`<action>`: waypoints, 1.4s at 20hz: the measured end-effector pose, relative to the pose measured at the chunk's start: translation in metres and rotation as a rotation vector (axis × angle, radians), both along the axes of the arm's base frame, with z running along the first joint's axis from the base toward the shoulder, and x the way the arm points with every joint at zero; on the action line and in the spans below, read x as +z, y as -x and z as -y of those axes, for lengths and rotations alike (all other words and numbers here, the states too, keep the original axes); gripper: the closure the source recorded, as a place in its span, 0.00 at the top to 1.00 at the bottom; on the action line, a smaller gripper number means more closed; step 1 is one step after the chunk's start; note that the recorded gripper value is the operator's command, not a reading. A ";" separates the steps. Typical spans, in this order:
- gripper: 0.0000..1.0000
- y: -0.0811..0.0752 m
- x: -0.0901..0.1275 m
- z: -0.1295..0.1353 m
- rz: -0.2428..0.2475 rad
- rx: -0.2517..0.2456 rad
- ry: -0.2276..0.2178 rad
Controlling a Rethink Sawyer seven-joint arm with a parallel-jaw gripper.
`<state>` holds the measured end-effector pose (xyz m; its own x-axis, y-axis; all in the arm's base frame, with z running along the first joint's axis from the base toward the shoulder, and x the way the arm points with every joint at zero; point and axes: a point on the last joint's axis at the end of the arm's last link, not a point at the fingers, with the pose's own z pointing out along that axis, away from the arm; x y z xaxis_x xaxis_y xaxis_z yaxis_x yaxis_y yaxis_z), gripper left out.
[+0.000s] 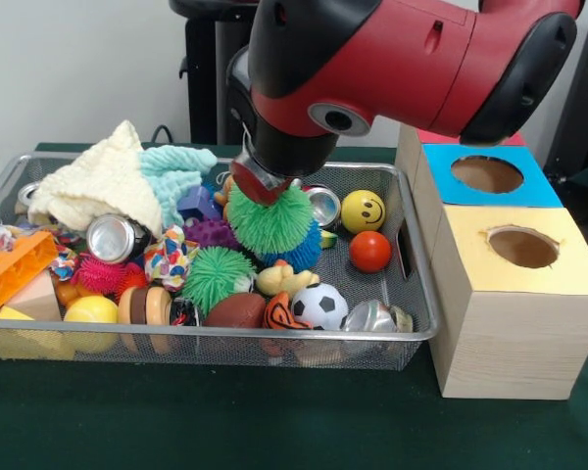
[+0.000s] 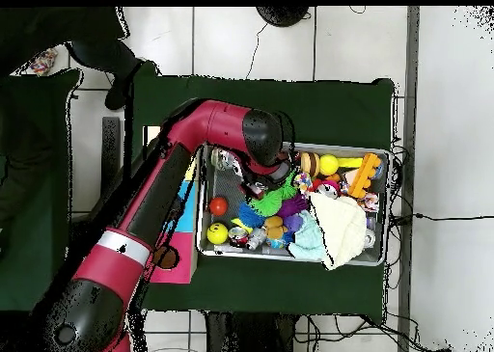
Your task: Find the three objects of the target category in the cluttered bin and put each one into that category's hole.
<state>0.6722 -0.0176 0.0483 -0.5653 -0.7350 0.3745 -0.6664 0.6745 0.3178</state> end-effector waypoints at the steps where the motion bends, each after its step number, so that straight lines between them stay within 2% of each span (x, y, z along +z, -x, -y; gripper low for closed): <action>1: 0.00 0.000 0.000 0.000 -0.002 0.002 0.003; 13: 0.00 0.002 0.002 0.003 -0.030 0.011 0.022; 17: 0.00 0.002 -0.001 -0.002 -0.005 -0.010 -0.020; 20: 0.00 -0.002 -0.006 -0.013 0.059 -0.048 -0.095; 24: 0.00 -0.011 -0.014 -0.022 0.155 -0.083 -0.157; 28: 0.00 -0.022 -0.019 -0.029 0.260 -0.111 -0.190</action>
<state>0.6943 0.0110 0.0293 -0.7043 -0.7065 0.0690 -0.6677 0.6923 0.2737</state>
